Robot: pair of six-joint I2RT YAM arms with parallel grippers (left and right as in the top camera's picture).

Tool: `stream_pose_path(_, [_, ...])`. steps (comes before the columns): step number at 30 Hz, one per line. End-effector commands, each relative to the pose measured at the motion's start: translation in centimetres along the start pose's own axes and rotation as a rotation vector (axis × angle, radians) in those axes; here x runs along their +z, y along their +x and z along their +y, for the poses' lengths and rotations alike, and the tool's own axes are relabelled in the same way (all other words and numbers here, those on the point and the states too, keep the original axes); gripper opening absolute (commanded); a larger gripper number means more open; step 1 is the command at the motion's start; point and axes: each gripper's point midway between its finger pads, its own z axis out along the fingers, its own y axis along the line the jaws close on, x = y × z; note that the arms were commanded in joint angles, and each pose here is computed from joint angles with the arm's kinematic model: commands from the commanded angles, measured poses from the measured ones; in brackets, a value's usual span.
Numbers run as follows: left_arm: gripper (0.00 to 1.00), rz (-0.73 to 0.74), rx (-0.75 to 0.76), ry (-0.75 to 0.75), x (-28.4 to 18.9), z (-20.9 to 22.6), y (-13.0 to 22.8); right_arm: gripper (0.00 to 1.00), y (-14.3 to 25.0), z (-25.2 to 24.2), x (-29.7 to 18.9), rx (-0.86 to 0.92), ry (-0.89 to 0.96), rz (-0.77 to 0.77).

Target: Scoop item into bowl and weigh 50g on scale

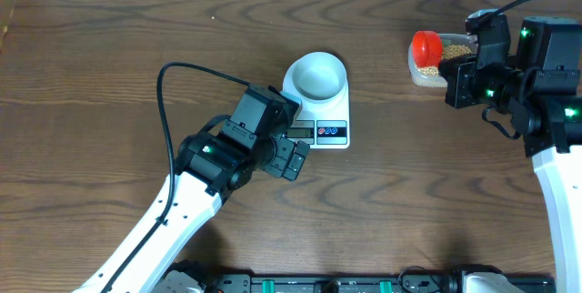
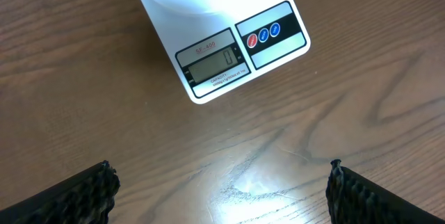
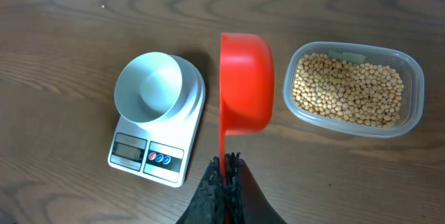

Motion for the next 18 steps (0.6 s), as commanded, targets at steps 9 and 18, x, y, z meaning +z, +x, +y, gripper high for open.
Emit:
stream_pose_path(9, [0.98, -0.008, -0.003, -0.007, -0.23, 0.18, -0.23, 0.01, 0.19, -0.28, -0.09, -0.004, 0.006, 0.004])
stream_pose_path(18, [0.98, -0.008, -0.004, -0.007, -0.23, 0.18, -0.23, 0.01, 0.38, -0.27, -0.09, -0.001, 0.006, 0.011])
